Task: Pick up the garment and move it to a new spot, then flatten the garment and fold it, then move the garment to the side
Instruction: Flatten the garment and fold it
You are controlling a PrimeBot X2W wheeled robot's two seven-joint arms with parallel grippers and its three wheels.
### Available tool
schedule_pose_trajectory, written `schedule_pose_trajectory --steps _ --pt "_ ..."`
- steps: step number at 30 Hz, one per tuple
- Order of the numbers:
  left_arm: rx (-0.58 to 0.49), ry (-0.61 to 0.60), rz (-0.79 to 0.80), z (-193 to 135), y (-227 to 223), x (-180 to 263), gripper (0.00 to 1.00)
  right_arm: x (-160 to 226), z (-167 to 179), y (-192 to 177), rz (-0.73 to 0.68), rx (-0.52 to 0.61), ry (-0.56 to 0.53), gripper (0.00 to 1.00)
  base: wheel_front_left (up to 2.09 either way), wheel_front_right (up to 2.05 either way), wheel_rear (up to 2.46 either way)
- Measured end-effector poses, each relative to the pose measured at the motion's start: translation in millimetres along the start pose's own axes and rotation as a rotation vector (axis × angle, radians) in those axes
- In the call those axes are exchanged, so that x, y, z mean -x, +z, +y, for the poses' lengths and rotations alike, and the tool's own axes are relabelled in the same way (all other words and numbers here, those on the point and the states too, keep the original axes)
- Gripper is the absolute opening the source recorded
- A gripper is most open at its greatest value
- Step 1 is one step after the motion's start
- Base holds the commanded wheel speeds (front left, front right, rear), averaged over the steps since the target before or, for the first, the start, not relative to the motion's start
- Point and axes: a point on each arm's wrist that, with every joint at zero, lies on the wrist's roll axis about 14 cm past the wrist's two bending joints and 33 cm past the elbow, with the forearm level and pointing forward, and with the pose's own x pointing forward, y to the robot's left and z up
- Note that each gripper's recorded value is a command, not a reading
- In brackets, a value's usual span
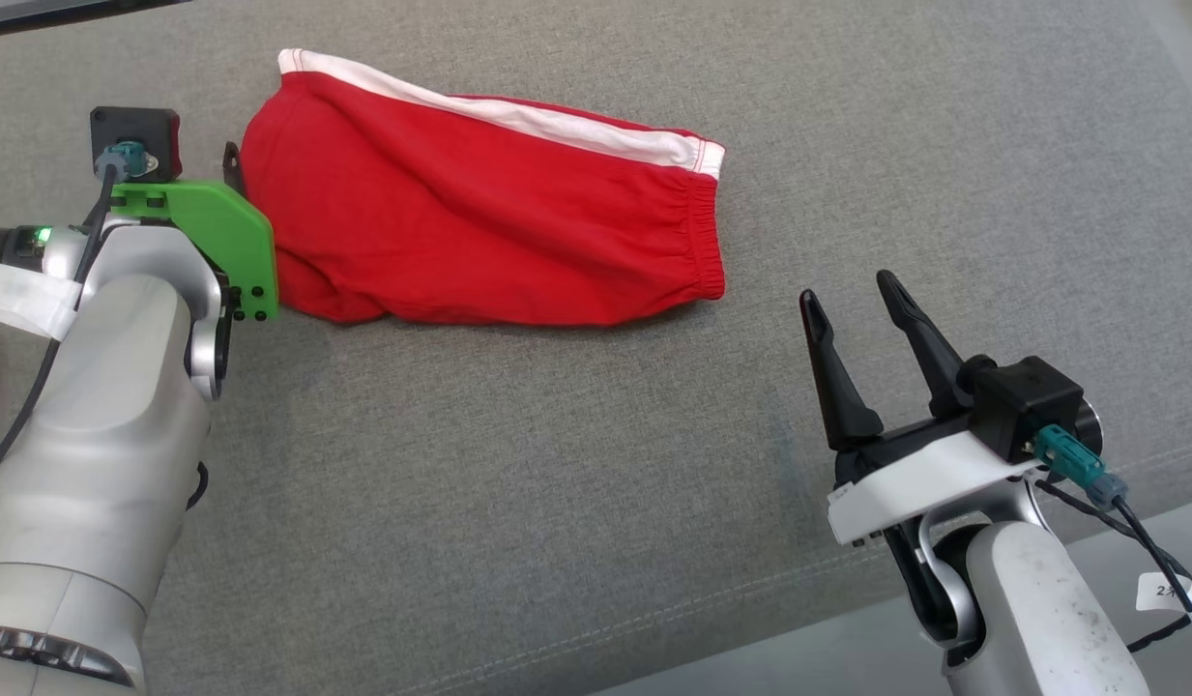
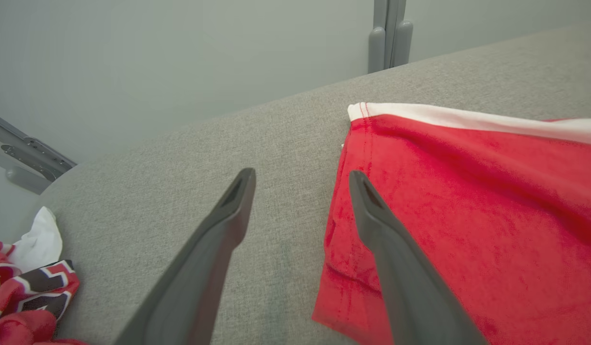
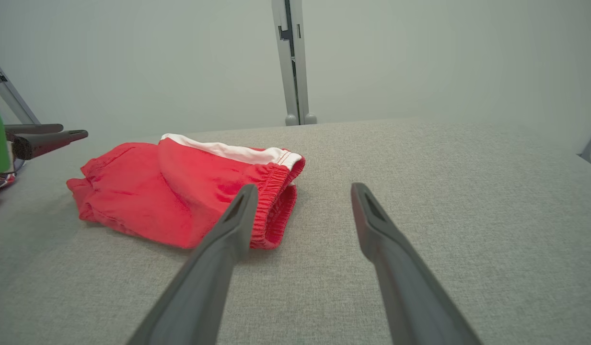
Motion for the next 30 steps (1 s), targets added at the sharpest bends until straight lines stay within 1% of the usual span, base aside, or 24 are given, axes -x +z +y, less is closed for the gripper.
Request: schedule_pose_trajectory --steps 6,11,16,19,23,27,30 --pt "-0.021 0.007 0.148 0 -39 -10 1.00 3 -6 -15 0.040 -0.014 -0.020 1.00 0.00 0.00 0.00" --pt "-0.015 0.018 0.266 0 -64 -13 1.00 1 -10 -23 0.060 -0.015 -0.033 1.00 0.00 0.00 0.00" --pt "0.001 0.037 0.334 5 -75 -12 1.00 -1 -9 -26 0.067 -0.024 -0.028 1.00 0.00 0.00 0.00" --pt "0.027 0.030 0.369 5 -80 -9 1.00 -3 -7 -27 0.071 -0.028 -0.023 1.00 0.00 0.00 0.00" --pt "0.066 0.015 0.366 2 -76 -7 1.00 -5 -6 -27 0.069 -0.030 -0.018 1.00 0.00 0.00 0.00" --pt "0.072 0.022 0.295 4 -58 -9 1.00 -6 -4 -25 0.062 -0.030 -0.012 1.00 0.00 0.00 0.00" --pt "0.080 0.027 0.275 6 -51 -8 1.00 -6 -3 -24 0.062 -0.031 -0.008 1.00 0.00 0.00 0.00"
